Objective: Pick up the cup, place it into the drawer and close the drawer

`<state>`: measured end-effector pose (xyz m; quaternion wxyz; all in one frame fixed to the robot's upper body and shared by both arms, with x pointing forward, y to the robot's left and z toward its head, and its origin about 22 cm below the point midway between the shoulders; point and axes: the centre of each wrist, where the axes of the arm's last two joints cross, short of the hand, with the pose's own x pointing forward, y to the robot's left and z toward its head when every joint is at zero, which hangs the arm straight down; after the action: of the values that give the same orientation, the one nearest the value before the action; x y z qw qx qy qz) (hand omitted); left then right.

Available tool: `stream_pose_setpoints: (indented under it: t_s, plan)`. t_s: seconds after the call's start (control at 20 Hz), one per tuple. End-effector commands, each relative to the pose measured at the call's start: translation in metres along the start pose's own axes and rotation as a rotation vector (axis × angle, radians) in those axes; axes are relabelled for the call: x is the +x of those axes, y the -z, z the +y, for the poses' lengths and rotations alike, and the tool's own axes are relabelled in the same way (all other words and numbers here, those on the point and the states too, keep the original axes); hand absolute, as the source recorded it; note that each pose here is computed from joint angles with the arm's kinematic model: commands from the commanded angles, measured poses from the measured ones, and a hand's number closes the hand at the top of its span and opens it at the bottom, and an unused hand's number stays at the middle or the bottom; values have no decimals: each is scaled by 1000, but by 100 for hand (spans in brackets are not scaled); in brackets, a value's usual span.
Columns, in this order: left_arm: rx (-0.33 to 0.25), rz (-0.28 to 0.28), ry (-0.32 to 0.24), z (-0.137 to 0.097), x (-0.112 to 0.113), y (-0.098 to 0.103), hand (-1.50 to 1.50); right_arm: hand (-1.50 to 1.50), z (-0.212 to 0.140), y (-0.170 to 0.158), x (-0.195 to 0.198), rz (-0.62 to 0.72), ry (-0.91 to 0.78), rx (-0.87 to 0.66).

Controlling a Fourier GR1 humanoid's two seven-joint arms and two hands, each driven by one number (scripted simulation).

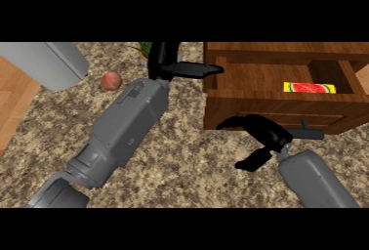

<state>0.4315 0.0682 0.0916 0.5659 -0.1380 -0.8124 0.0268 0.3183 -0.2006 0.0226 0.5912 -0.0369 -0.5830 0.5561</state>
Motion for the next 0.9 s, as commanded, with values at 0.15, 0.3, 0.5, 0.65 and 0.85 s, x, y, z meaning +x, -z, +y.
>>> stream_pose_setpoints:
  t_s: [0.15,0.3,0.5,0.65,0.85]
  plan:
    - [-5,-9,-26,43,0,-15,-150,150,6,30,-52,77,4,-55]
    - [-2,-17,-43,38,-1,-17,-150,150,-24,37,-56,11,23,-131]
    - [-10,6,-55,61,-3,-28,-150,150,-84,21,-68,13,53,-291]
    - [-27,-5,-43,76,4,-29,-150,150,-105,23,-65,15,59,-376]
    - [-53,11,-42,82,6,-31,-150,150,-142,18,-54,48,81,-454]
